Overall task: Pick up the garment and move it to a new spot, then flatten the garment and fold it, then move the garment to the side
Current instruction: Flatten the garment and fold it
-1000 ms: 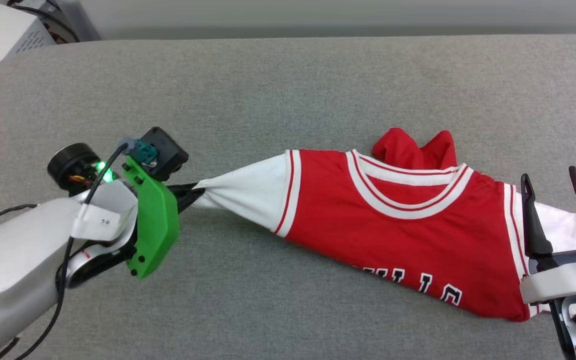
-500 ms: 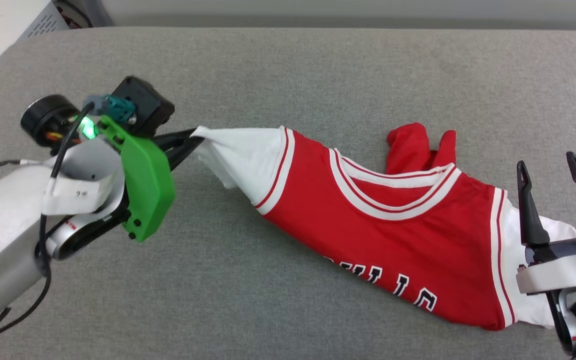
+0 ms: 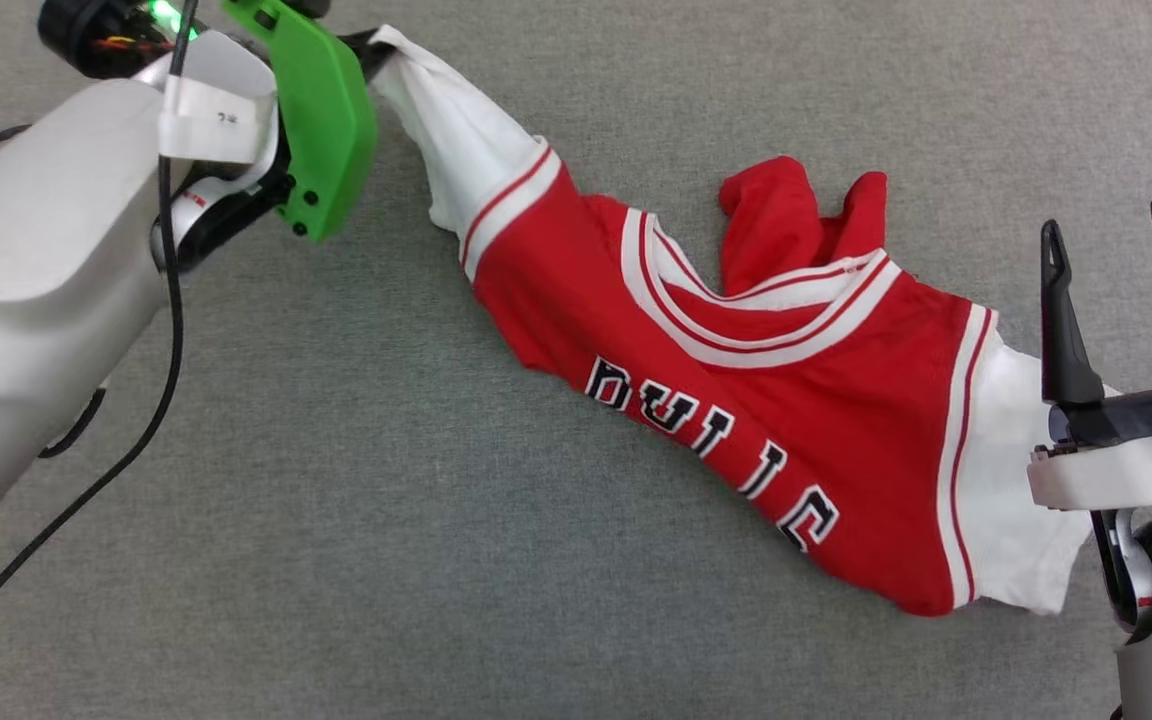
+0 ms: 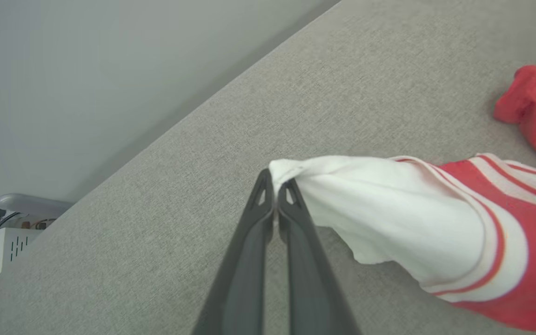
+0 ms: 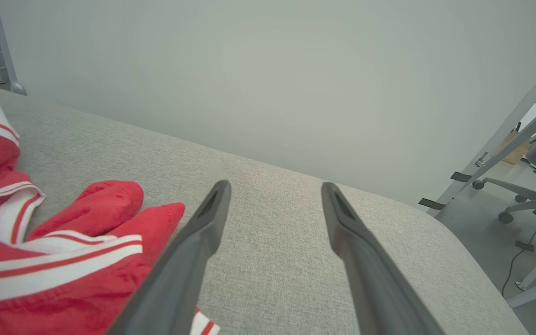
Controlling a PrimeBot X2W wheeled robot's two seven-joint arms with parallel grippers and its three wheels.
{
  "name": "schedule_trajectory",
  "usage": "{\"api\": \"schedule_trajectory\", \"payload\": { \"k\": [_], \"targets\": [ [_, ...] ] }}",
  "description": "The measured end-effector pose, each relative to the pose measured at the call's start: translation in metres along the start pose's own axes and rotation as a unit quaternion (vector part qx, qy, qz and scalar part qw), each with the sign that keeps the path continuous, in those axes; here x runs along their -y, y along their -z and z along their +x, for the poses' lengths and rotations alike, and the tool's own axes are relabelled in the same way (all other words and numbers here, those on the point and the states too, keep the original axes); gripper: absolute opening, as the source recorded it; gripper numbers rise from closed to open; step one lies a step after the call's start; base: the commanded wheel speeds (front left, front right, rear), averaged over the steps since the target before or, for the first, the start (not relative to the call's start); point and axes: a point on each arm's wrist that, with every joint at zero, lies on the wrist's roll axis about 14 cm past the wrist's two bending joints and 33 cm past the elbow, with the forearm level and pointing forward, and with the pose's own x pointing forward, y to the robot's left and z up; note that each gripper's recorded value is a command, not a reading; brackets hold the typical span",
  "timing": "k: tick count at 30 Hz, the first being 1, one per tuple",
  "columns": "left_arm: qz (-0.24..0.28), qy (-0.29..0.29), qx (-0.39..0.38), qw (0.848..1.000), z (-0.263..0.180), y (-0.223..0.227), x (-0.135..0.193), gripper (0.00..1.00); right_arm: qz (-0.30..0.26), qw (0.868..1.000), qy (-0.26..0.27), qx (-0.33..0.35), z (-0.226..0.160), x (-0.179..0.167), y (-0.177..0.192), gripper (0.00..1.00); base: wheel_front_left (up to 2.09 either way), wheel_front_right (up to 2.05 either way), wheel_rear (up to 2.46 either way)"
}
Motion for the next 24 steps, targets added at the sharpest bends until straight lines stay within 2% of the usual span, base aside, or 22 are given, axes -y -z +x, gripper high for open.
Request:
{"api": "schedule_trajectory", "payload": {
  "k": [5, 11, 15, 16, 17, 24],
  "targets": [
    [-0.030, -0.027, -0.028, 0.999, 0.036, 0.038, -0.022, 0.00, -0.011, 1.000, 0.017, -0.014, 0.001, 0.011, 0.011, 1.00, 0.00, 0.00, 0.00],
    [-0.053, -0.027, -0.064, 0.996, 0.069, 0.083, -0.022, 0.00, -0.019, 0.999, 0.032, -0.035, -0.001, 0.019, 0.027, 1.00, 0.00, 0.00, 0.00],
    [-0.071, -0.022, -0.063, 0.995, 0.079, 0.091, -0.019, 0.00, -0.021, 0.998, 0.037, -0.046, -0.003, 0.022, 0.034, 1.00, 0.00, 0.00, 0.00],
    [-0.068, -0.026, -0.048, 0.996, 0.078, 0.087, -0.021, 0.82, -0.022, 0.998, 0.039, -0.044, -0.004, 0.024, 0.031, 1.00, 0.00, 0.00, 0.00],
    [-0.063, -0.028, -0.037, 0.997, 0.076, 0.084, -0.021, 1.00, -0.021, 0.998, 0.040, -0.041, -0.004, 0.024, 0.029, 1.00, 0.00, 0.00, 0.00],
    [-0.020, -0.072, 0.071, 0.995, 0.044, 0.058, -0.034, 1.00, -0.031, 0.999, 0.034, 0.000, -0.004, 0.035, -0.003, 1.00, 0.00, 0.00, 0.00]
  ]
}}
